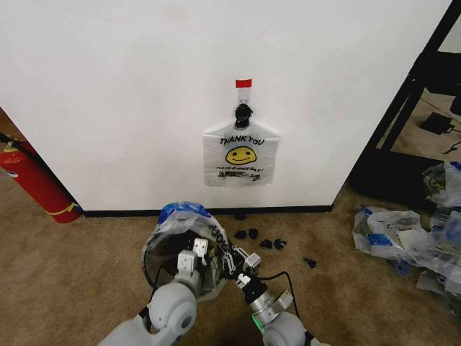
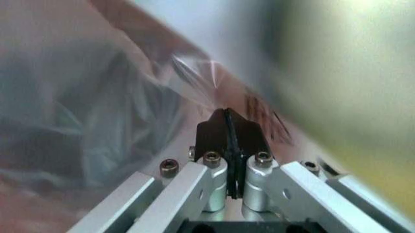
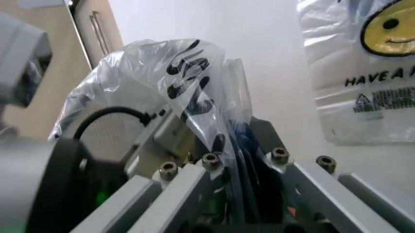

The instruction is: Pick up the garbage bag from the wall and place it over the trash bin.

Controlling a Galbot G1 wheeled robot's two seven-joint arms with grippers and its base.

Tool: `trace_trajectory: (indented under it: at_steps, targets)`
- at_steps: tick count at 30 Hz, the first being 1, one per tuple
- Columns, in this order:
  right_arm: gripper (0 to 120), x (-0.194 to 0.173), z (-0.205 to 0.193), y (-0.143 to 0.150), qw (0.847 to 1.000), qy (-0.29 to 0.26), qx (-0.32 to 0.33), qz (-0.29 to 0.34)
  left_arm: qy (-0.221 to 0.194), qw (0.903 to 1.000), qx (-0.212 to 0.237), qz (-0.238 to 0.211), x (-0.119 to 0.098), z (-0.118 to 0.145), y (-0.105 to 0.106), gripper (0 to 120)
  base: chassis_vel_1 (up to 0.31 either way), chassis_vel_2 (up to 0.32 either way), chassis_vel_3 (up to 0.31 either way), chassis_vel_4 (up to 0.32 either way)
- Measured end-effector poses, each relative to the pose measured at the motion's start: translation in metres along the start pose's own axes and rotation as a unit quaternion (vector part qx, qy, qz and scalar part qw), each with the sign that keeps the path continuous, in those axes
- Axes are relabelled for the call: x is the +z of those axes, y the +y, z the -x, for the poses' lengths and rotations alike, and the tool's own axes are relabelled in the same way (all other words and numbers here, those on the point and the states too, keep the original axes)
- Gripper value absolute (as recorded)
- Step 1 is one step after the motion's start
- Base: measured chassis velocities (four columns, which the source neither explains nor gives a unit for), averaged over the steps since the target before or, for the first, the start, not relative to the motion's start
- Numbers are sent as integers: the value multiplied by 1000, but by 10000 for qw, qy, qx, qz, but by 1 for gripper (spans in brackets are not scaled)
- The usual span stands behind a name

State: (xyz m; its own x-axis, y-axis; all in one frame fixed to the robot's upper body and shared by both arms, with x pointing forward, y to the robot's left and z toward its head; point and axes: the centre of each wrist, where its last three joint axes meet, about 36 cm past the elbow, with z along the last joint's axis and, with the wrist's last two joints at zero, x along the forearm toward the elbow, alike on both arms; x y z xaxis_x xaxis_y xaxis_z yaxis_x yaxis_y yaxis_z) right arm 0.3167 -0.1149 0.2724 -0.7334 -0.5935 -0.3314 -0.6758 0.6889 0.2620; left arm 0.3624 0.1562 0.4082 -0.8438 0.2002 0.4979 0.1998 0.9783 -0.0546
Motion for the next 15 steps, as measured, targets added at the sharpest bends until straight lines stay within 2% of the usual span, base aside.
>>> trace_trajectory:
  at_steps: [2, 6, 11, 15]
  targets:
    - [1, -1, -1, -3, 10000, -9, 13, -30, -23, 9999, -150, 28, -1, 3, 12, 0, 0, 0, 0, 0]
    - [1, -1, 1, -6, 9999, -26, 102, -22, 71, 9997, -227, 35, 6, -2, 20, 0, 0, 0, 0, 0]
    - [1, 1, 6, -7, 9996, -42, 267, 62, 214, 9998, -33, 15, 17, -17, 11, 0, 0, 0, 0, 0]
    - [1, 5, 12, -5, 9992, -23, 367, 163, 216, 9990, 388, 17, 22, -31, -4, 0, 0, 0, 0, 0]
